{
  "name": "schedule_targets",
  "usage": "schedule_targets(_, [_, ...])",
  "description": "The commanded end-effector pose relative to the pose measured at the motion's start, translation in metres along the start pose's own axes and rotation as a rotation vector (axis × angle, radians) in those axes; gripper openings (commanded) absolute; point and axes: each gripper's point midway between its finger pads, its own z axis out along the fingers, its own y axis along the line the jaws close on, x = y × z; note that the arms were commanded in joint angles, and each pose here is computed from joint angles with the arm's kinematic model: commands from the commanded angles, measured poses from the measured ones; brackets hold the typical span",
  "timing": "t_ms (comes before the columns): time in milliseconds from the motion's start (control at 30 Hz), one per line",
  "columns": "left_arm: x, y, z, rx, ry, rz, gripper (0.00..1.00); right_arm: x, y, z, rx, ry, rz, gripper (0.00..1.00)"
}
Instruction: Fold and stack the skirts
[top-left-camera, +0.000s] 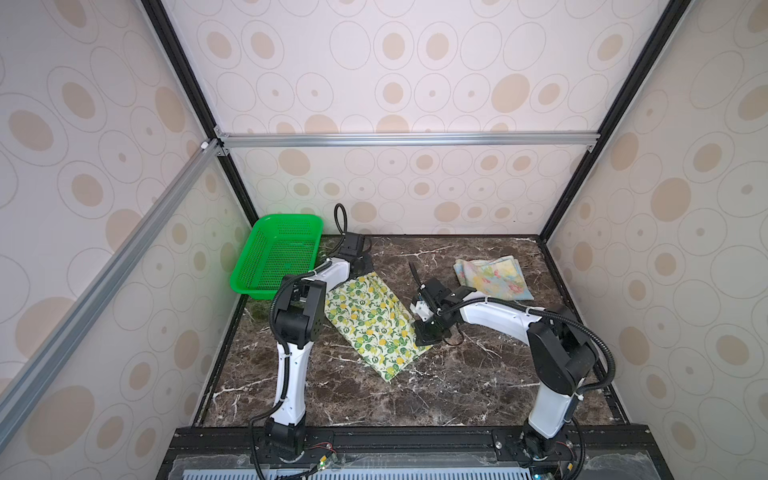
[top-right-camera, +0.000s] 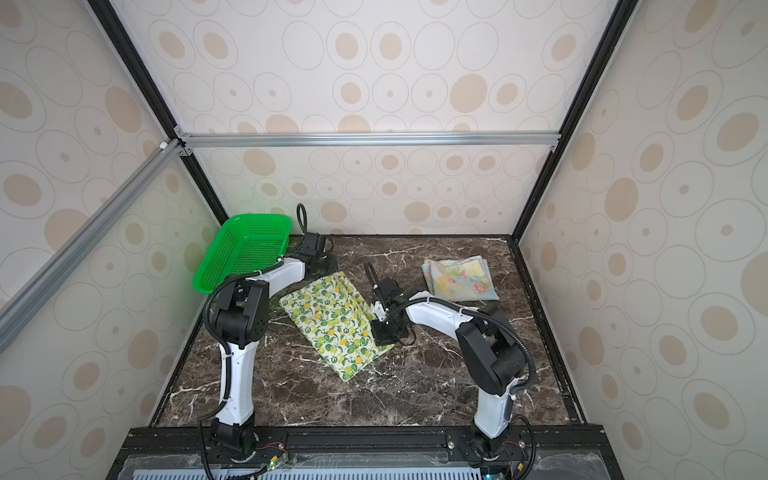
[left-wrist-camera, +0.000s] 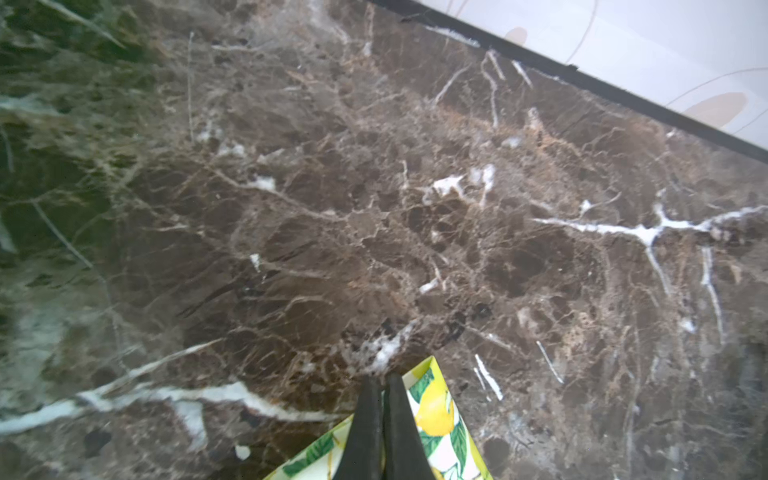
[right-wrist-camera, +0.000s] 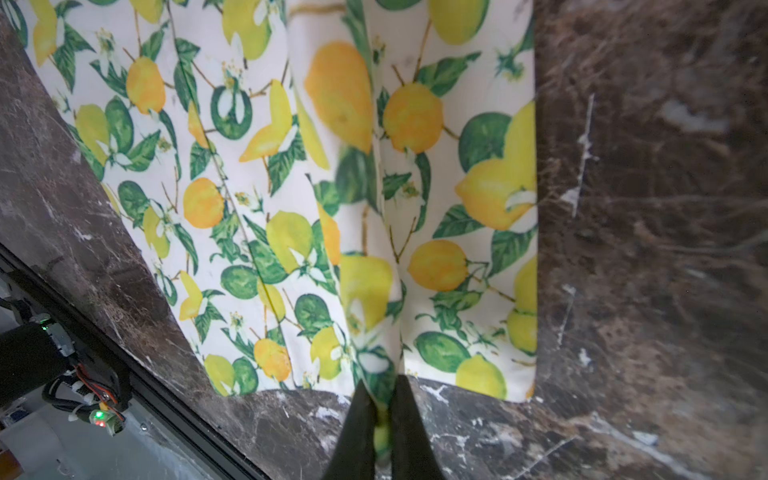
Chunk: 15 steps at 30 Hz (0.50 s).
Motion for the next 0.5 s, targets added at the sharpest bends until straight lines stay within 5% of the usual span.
schedule_targets(0, [-0.009, -0.016, 0.003, 0.070, -0.035, -0.010, 0.00, -0.002, -0.013, -0.002, 0.050, 0.007, 0.006, 0.10])
schedule_targets(467, [-0.011, -0.027, -0.002, 0.136, -0.054, -0.017, 0.00, -0.004, -0.015, -0.003, 0.050, -0.001, 0.019, 0.10])
